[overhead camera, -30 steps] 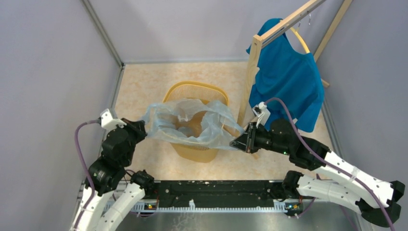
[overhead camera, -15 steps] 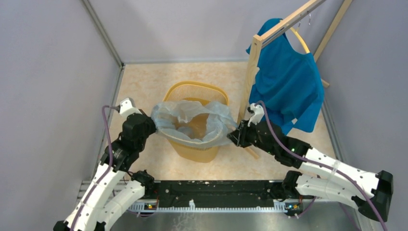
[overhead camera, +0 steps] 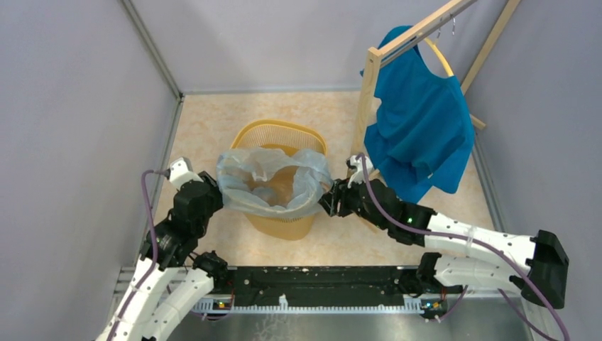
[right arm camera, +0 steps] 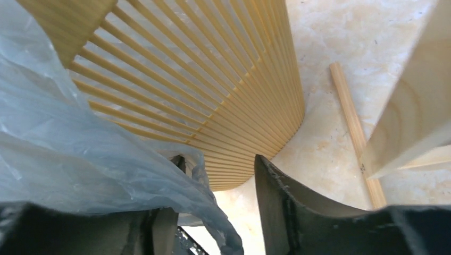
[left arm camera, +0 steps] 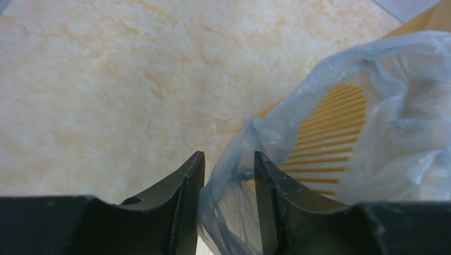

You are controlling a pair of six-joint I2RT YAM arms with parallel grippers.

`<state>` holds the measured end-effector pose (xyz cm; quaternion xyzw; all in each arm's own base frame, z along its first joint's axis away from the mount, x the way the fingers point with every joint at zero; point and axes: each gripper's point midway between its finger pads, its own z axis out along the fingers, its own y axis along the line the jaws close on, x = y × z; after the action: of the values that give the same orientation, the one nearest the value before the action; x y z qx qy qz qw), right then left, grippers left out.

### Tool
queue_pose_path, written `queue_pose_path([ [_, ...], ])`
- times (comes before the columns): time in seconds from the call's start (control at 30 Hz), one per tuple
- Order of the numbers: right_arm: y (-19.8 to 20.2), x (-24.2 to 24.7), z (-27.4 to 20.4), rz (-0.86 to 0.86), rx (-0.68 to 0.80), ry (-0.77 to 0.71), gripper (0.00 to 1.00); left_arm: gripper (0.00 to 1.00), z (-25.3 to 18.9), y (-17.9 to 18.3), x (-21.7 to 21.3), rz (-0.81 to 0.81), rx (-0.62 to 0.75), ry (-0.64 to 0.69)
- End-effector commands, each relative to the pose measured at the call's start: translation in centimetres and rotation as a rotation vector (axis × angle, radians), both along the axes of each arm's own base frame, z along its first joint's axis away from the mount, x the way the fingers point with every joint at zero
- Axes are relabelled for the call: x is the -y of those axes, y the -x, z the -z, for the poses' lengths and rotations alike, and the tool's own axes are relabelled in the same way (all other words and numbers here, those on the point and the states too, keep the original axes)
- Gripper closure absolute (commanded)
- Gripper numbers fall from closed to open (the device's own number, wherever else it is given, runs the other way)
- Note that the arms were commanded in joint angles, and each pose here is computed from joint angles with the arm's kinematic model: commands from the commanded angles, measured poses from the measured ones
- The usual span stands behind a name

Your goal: Put the trash bags into the trash bin

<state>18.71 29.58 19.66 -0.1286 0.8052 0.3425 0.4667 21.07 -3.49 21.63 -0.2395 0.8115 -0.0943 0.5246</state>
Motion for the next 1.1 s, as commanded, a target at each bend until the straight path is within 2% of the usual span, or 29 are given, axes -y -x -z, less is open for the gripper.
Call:
queue_pose_path([
  [0.0,0.0,2.0,-1.5,0.068,0.023,-0.04,0.46,0.51,-4.0,0.5,-0.8,-0.004,0.06,-0.021],
  [0.23,2.2,5.9,-3.2,0.053,0.024,-0.014,0.25,0.44,-7.8,0.3,-0.7,0.039,0.157,-0.046],
  [0.4,2.9,6.0,-7.6,-0.007,0.083,-0.041,0.21,0.44,-7.5,-1.3,0.8,0.088,0.155,-0.047],
  [0.5,2.5,5.9,-10.1,-0.001,0.132,-0.073,0.2,0.45,-7.0,-2.4,2.8,0.175,0.156,-0.045],
  [0.7,0.2,5.6,-12.7,0.102,0.187,-0.093,0.27,0.49,-4.8,-3.3,5.0,0.261,0.078,-0.027],
  [0.83,-0.5,6.3,-13.2,0.162,0.202,-0.106,0.35,0.48,-5.3,-2.7,6.2,0.345,0.1,-0.004],
  [0.93,-0.6,6.6,-13.4,0.176,0.215,-0.122,0.43,0.39,-6.8,-1.8,4.7,0.313,0.115,-0.052],
  [1.07,-0.8,7.3,-13.1,0.208,0.218,-0.13,0.46,0.2,-9.6,0.1,0.4,0.154,0.134,-0.134],
])
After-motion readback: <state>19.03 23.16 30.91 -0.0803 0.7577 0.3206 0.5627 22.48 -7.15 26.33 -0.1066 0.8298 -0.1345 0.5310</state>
